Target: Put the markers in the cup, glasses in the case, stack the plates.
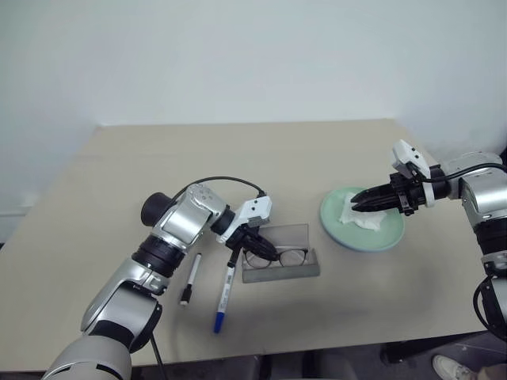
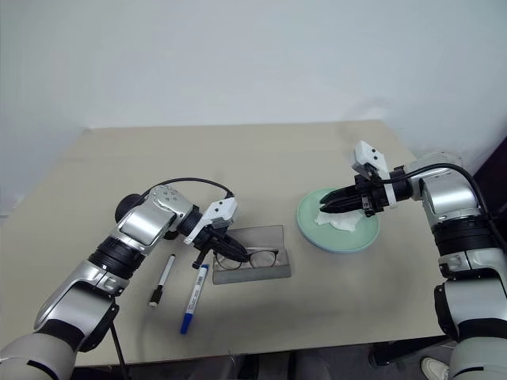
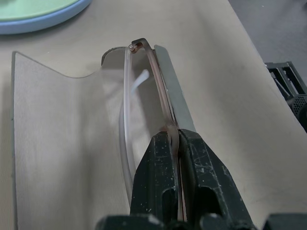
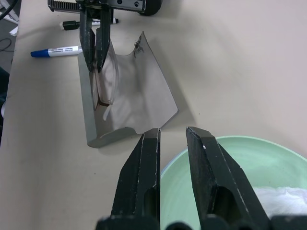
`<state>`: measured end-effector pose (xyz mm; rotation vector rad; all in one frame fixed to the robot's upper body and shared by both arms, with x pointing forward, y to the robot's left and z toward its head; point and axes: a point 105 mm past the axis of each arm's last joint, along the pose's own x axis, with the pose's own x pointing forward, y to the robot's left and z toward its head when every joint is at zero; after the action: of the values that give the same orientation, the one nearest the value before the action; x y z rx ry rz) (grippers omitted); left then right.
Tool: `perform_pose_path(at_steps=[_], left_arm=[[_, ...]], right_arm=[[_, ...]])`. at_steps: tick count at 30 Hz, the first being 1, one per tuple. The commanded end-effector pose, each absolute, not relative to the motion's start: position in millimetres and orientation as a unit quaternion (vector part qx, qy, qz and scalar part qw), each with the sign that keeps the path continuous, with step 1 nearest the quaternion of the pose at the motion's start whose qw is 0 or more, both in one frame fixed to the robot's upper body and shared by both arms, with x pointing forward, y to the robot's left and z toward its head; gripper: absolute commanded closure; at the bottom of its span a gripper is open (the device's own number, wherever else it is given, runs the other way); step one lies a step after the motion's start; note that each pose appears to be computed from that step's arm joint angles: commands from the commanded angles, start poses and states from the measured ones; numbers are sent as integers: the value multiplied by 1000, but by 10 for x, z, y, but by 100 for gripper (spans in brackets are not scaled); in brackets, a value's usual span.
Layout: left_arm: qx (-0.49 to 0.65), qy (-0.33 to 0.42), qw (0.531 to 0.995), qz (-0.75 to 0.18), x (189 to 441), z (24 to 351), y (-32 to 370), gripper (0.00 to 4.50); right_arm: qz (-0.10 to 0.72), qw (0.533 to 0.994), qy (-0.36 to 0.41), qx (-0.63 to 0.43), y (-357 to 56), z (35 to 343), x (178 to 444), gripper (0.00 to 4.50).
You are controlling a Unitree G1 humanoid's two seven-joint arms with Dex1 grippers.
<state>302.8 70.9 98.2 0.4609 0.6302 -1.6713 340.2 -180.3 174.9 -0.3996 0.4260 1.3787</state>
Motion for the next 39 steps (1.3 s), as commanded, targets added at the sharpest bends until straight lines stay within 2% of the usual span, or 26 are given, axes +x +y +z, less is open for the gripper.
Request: perform_pose_path(at_steps=[1,4,8,11,14,16,19,22,26,30,39], left_arm=[[215,265,617,-709,3084,1049,694,440],[231,260,626,-698,3133,1038,701,380],[237,238,644,-688,3201,1106,672,245],[223,198,655,-694,3219,1333,605,144],[203,173,667,-695,3252,1539,589,144],[196,155,692,-677,3380,1668,612,144],[203,141,729,-639,3593,1717,675,206],[219,153,755,-598,3768,1620,762,308],[251,184,758,-573,3825,1288,866,445],[266,199,744,-580,3762,1091,867,445],[254,202,704,-632,3514,1111,808,445]], right_arm=[[626,738,166,-189,-1783,1870,3412,356],[625,739,166,-189,-1783,1870,3417,356],[626,738,166,-189,-1780,1869,3416,356],[626,738,167,-189,-1779,1867,3418,356],[626,738,167,-190,-1777,1863,3421,356],[626,738,167,-189,-1772,1858,3427,356],[627,737,167,-189,-1759,1850,3428,356],[628,737,166,-188,-1751,1850,3429,356],[629,736,165,-188,-1741,1860,3429,356],[628,737,165,-187,-1746,1864,3423,356],[628,737,167,-187,-1747,1857,3419,356]])
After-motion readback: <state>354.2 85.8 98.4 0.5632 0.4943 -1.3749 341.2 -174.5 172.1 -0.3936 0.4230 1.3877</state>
